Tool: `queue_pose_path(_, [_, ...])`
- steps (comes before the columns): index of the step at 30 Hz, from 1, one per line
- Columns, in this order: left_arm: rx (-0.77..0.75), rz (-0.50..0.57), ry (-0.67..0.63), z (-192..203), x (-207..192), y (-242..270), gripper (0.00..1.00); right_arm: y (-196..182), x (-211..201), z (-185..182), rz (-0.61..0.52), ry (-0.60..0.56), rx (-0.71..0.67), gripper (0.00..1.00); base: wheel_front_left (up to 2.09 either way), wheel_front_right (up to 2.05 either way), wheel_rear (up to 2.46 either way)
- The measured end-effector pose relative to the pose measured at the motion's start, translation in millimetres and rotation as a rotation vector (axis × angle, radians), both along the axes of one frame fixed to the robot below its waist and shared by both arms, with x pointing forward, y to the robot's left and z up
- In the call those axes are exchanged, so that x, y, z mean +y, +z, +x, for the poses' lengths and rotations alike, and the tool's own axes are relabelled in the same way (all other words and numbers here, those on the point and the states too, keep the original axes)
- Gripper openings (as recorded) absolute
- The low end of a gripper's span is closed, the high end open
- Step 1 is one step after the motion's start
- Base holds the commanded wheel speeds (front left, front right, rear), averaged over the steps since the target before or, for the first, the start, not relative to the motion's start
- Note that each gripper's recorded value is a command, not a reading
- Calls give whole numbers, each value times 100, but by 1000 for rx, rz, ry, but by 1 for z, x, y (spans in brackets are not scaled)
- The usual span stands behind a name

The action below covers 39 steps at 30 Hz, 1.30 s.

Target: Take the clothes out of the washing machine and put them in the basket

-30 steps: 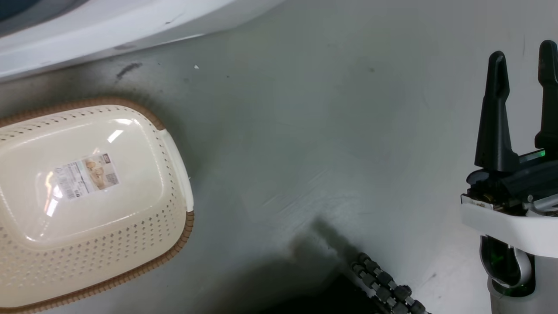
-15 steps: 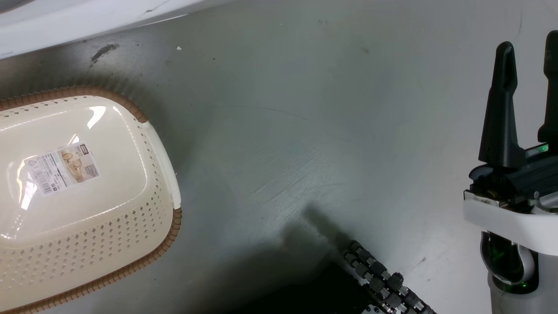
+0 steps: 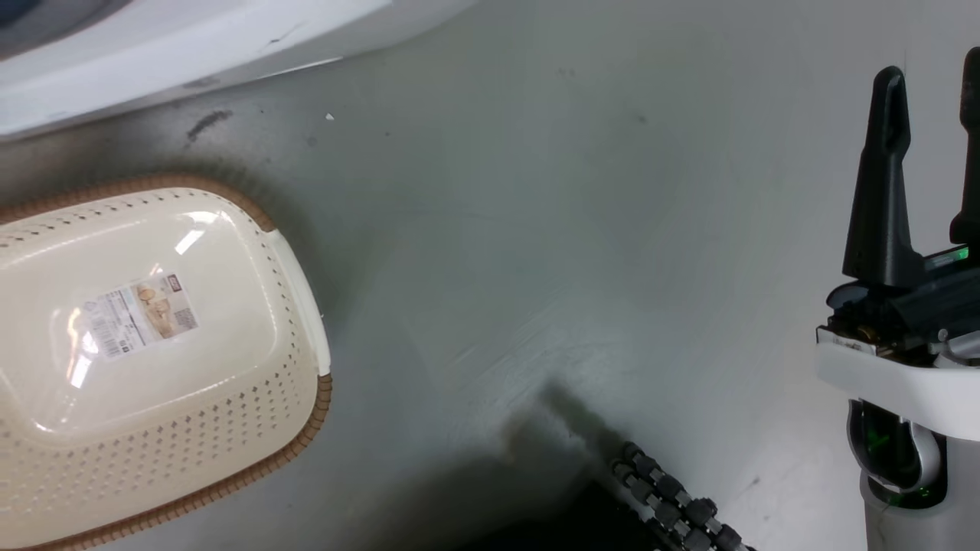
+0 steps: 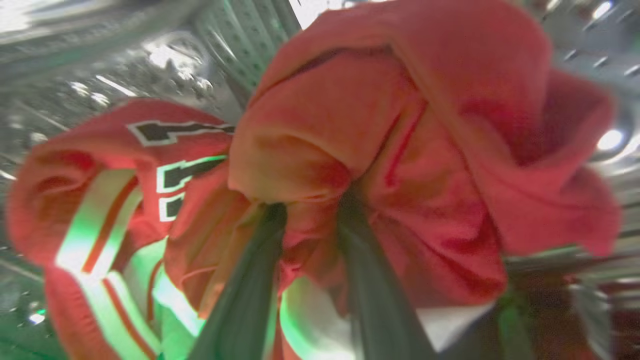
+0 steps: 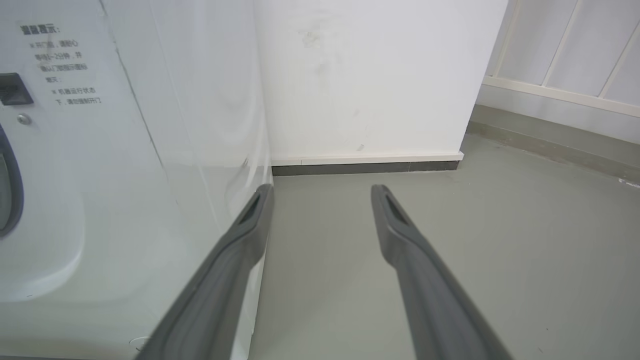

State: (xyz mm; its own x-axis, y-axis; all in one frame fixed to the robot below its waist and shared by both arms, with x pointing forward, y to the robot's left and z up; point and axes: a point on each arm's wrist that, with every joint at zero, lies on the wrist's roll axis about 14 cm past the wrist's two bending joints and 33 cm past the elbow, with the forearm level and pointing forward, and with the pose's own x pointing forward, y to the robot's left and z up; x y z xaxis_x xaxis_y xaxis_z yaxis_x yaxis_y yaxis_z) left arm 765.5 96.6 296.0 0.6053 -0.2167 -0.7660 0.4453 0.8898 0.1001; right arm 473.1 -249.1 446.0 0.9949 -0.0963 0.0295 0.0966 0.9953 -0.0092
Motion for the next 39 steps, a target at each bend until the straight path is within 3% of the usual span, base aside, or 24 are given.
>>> queue_pose_path(9, [-210,-141,-20,-12,-5,48,0,29,8,-8,-11,21,-60,100,0,0,0])
queue_pose_path(18, [-325,-205,-35,-48,-1,84,0,56,20,-21,-17,48,-108,100,0,0,0])
queue_pose_path(39, [-557,-317,-26,-167,13,160,0,97,48,-80,-20,104,-172,100,0,0,0])
